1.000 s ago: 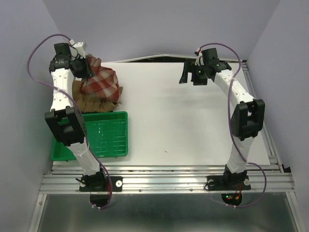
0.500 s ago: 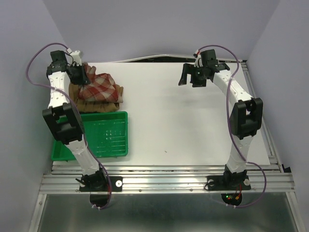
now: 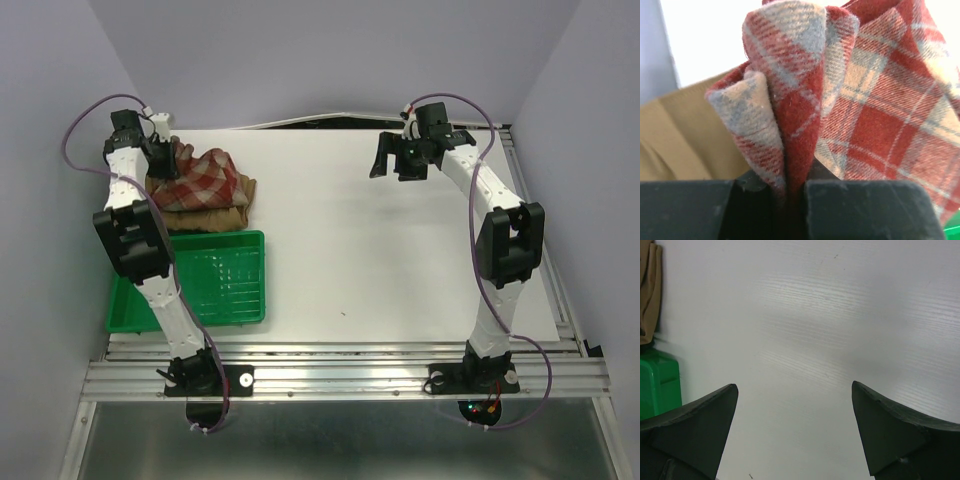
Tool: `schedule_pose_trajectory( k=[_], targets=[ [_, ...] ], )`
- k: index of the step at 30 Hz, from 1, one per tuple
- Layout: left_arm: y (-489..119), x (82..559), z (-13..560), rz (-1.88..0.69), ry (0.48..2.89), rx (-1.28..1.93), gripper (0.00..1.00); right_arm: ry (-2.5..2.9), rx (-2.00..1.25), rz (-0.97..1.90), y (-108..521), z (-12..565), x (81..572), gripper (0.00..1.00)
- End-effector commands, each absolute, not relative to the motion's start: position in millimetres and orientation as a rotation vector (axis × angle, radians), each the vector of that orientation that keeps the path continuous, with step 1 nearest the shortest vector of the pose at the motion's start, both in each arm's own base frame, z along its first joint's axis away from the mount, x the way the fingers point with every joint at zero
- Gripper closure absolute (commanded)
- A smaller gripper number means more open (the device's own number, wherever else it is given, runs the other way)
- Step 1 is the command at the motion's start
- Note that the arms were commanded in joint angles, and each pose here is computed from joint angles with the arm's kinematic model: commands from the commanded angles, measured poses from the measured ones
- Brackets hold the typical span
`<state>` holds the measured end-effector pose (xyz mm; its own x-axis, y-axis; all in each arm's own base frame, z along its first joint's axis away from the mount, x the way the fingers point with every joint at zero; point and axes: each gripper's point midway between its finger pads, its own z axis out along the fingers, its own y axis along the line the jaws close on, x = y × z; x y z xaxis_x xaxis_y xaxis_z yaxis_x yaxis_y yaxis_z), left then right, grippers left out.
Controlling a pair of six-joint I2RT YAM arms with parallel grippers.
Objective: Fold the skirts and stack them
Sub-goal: Neatly place the folded skirt to the corner
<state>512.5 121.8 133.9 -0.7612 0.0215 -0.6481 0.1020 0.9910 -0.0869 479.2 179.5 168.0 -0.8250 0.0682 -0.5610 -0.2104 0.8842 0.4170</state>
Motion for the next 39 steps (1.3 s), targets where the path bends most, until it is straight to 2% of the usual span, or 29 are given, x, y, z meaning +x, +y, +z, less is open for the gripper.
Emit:
schedule_pose_trajectory(
  k=[1, 6, 7, 8, 9, 12, 13, 19, 22, 27, 33, 39],
  targets=[
    [142, 525, 175, -0.006, 2.324, 0.168, 0.79, 2.445, -0.121, 0.643, 180, 175, 480, 0.0],
    [145, 516, 177, 0.043, 2.328, 0.201, 0.63, 2.448, -0.13, 0.644, 179, 175, 478, 0.0],
    [146, 515, 177, 0.054, 2.331, 0.205, 0.57, 2.447, -0.132, 0.641, 179, 175, 479, 0.0],
    [147, 513, 179, 0.068, 2.333, 0.214, 0.55, 2.447, -0.132, 0.641, 179, 175, 478, 0.0],
    [150, 511, 185, 0.092, 2.326, 0.214, 0.47, 2.447, -0.133, 0.639, 179, 176, 478, 0.0],
    [154, 509, 204, 0.135, 2.298, 0.206, 0.44, 2.444, -0.135, 0.638, 178, 177, 476, 0.0],
    [157, 508, 213, 0.152, 2.281, 0.203, 0.29, 2.438, -0.14, 0.637, 178, 179, 477, 0.0],
    [154, 503, 287, 0.214, 2.13, 0.181, 0.27, 2.445, -0.16, 0.622, 175, 177, 471, 0.0],
    [133, 500, 302, 0.229, 2.106, 0.27, 0.27, 2.447, -0.171, 0.603, 172, 175, 468, 0.0],
    [92, 497, 282, 0.151, 2.167, 0.369, 0.28, 2.458, -0.174, 0.583, 169, 171, 465, 0.0],
    [51, 475, 225, -0.032, 2.297, 0.427, 0.28, 2.468, -0.184, 0.57, 166, 167, 459, 0.0],
    [17, 448, 173, 0.014, 2.382, 0.707, 0.28, 2.482, -0.186, 0.579, 167, 163, 455, 0.0]
  ],
)
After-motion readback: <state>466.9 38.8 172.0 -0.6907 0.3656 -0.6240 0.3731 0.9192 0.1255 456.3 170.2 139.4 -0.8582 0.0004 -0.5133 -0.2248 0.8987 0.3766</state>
